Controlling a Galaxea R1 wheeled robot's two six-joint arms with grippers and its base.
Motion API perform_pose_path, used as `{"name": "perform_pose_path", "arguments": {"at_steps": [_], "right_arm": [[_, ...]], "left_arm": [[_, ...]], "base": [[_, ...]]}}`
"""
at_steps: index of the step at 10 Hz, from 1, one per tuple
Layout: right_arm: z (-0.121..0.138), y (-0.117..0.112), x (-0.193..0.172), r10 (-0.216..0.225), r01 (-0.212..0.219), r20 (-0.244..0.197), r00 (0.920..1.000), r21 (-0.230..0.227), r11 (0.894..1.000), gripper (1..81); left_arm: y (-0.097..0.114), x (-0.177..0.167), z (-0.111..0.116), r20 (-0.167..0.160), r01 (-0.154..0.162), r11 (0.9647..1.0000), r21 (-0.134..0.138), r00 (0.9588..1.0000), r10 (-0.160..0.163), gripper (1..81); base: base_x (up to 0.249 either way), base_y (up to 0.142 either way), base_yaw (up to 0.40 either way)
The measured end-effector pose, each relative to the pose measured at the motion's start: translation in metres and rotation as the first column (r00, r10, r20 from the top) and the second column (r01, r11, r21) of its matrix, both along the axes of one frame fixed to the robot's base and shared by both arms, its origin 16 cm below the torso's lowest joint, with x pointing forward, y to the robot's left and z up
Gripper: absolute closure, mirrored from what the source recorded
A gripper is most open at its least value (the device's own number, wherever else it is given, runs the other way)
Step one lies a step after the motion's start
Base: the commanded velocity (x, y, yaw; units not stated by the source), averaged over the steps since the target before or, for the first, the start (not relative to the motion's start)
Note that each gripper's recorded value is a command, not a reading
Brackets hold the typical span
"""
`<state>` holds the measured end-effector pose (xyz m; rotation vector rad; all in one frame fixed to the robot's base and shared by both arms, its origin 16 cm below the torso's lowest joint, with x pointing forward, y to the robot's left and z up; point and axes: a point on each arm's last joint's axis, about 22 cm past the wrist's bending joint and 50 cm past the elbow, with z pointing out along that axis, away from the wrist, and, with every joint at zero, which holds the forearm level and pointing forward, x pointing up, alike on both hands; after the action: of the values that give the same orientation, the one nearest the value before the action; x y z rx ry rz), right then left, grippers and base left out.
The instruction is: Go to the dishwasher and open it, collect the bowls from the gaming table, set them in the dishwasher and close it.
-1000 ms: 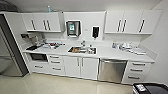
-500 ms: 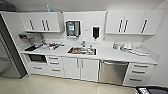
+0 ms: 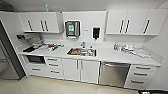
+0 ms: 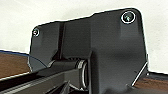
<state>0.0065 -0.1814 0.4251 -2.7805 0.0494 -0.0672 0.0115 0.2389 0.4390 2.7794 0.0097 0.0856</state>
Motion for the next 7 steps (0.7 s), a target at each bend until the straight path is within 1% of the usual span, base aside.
{"name": "perform_pose_path", "arguments": {"at_steps": [7], "right_arm": [[0.0,0.0004,-0.0001,0.0,0.0,0.0,1.0,0.0,1.0,1.0]], "left_arm": [[0.0003,-0.0006,0.0,-0.001,0.0,1.0,0.0,1.0,0.0,1.0]], "base": [[0.117,0.0,0.0]]}}
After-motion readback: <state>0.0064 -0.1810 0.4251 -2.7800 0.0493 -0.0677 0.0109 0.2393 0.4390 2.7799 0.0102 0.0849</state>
